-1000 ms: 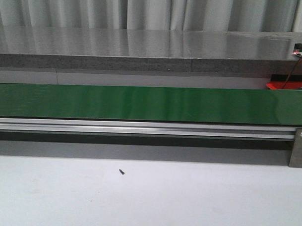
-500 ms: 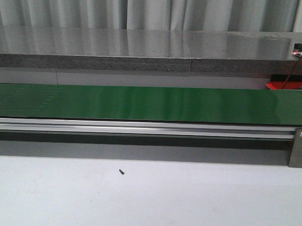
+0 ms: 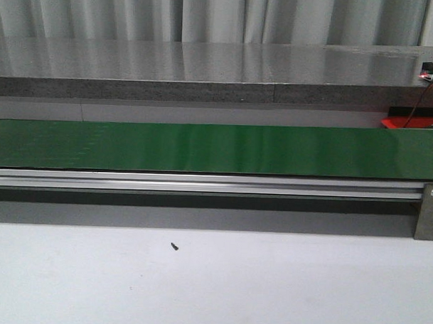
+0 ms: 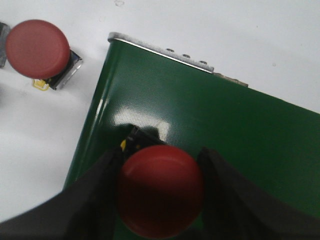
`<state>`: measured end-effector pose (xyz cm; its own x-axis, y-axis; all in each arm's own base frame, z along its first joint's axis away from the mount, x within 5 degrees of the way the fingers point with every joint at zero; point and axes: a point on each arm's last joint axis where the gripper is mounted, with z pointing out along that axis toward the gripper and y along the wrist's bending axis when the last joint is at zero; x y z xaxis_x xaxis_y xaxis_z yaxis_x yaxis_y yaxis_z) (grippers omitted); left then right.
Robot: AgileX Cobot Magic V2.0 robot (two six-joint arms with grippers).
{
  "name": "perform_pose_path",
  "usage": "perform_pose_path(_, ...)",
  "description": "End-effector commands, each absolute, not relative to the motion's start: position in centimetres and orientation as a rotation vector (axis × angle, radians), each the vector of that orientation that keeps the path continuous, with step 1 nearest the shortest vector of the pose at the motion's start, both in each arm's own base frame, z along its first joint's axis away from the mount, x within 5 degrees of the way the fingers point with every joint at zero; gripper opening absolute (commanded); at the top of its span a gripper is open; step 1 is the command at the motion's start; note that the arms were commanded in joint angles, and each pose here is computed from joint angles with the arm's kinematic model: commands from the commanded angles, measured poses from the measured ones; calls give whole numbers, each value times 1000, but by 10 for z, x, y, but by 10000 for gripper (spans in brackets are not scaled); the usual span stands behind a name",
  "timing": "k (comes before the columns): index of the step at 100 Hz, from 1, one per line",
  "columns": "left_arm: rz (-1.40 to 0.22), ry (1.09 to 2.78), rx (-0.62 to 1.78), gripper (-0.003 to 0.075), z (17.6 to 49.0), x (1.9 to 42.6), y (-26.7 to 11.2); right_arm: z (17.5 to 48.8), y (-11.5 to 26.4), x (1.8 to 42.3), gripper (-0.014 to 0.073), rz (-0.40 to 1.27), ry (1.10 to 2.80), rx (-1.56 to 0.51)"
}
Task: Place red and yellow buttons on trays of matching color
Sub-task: 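Set the red button on the belt and open the left gripper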
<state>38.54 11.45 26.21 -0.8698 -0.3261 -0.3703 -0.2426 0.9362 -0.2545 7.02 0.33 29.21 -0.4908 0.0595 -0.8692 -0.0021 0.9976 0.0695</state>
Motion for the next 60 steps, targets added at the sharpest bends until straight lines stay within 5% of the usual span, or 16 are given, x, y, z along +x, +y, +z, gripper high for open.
perform_pose_path(1, -279, 2579, -389, 224, 290, 384, 109, 305, 3, 73, -68, 64, 1998, 28)
perform_pose_path(23, -427, 2544, -360, 573, 294, 387, 100, 305, 3, 73, -68, 64, 1998, 28)
perform_pose_path(40, -475, 2499, -336, 567, 305, 385, 95, 305, 3, 73, -68, 64, 1998, 28)
perform_pose_path(60, -275, 2414, -274, 564, 338, 370, 100, 305, 3, 73, -68, 64, 1998, 28)
